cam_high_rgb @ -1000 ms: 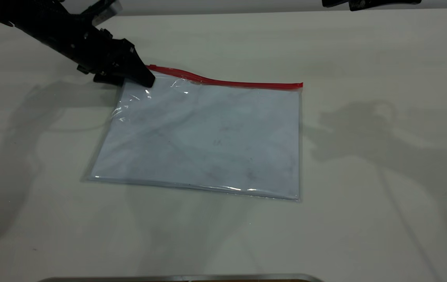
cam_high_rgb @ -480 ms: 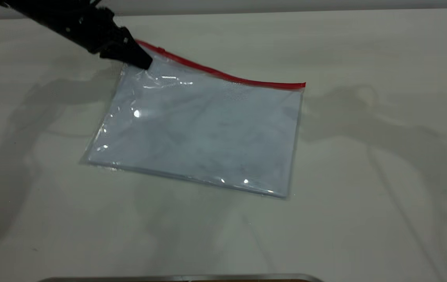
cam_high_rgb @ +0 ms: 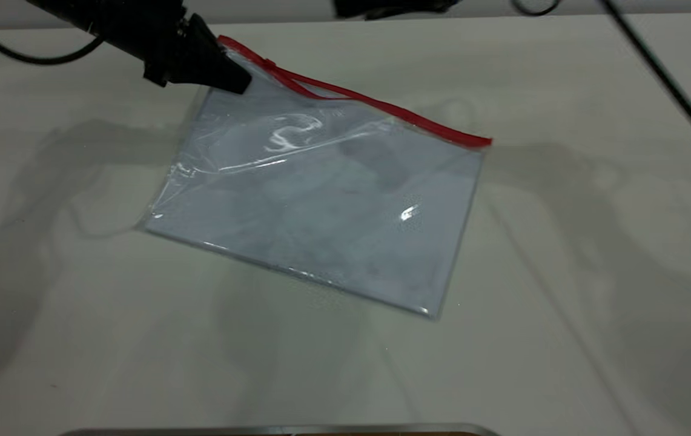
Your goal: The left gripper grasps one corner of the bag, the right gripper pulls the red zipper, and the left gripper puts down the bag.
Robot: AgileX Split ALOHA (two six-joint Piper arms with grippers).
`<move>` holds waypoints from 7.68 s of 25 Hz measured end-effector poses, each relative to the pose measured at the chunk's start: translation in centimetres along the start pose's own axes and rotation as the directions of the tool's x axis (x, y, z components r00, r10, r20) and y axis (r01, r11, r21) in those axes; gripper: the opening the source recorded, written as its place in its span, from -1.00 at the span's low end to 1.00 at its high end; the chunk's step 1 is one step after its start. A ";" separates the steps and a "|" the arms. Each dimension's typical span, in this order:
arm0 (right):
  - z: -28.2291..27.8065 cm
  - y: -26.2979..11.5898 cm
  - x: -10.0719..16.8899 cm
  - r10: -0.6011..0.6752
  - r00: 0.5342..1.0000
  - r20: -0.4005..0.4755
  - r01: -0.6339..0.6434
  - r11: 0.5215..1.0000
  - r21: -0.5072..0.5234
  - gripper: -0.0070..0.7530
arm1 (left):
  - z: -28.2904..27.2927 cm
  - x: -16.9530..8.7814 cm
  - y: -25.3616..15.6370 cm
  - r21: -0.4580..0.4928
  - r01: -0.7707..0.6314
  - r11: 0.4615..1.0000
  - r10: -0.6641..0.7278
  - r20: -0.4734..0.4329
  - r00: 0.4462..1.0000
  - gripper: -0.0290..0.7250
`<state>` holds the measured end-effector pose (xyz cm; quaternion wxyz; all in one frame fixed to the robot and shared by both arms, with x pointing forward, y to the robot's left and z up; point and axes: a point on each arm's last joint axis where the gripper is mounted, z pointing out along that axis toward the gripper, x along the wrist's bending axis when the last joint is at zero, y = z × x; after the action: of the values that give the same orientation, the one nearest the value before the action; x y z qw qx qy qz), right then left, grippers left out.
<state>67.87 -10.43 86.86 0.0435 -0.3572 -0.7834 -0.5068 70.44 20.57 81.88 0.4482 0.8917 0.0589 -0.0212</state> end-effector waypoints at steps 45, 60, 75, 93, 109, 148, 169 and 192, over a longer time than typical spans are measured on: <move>4.2 -3.0 -0.2 0.055 0.998 0.023 -0.056 0.998 0.037 -0.87 | 3.2 -1.0 2.8 -0.056 -0.095 0.994 0.096 0.024 0.995 -0.77; 3.5 -2.4 -0.5 0.041 0.999 -0.020 -0.040 0.999 0.024 -0.89 | 1.2 -0.7 2.6 -0.181 0.037 0.983 -0.027 0.057 0.998 -0.78; 2.6 -1.8 -1.2 -0.006 1.000 0.026 0.005 0.999 0.047 -0.89 | -0.9 0.4 2.2 -0.355 0.087 0.931 -0.095 -0.004 0.995 -0.78; -1.5 -5.9 -5.2 -0.106 0.990 0.092 0.054 0.895 0.444 -0.89 | -2.8 1.6 1.8 -0.451 0.110 0.886 -0.162 -0.078 0.984 -0.78; -4.3 -7.4 -6.7 -0.013 0.996 0.086 -0.035 0.842 0.538 -0.73 | -2.7 1.4 2.2 -0.443 0.176 0.879 -0.213 -0.035 0.976 -0.78; -36.2 3.0 29.3 -0.037 0.811 0.584 -0.052 0.989 0.135 -0.02 | -27.3 -18.1 27.7 -0.193 0.455 0.869 -0.492 -0.424 0.761 0.34; -34.8 -15.5 27.2 0.104 0.682 0.724 -0.220 0.973 0.067 -0.02 | -23.3 -37.7 13.9 -0.067 0.777 0.626 -0.605 -0.670 0.430 0.34; -36.3 -16.4 28.4 0.210 0.596 0.775 -0.177 0.976 -0.129 -0.02 | -20.5 -47.9 6.3 -0.309 0.590 0.746 -0.535 -0.805 0.255 0.34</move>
<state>26.23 -29.56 104.08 -0.2548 -0.6257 -0.6702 -0.3071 23.41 29.12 103.48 0.2938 0.7079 0.5852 0.2648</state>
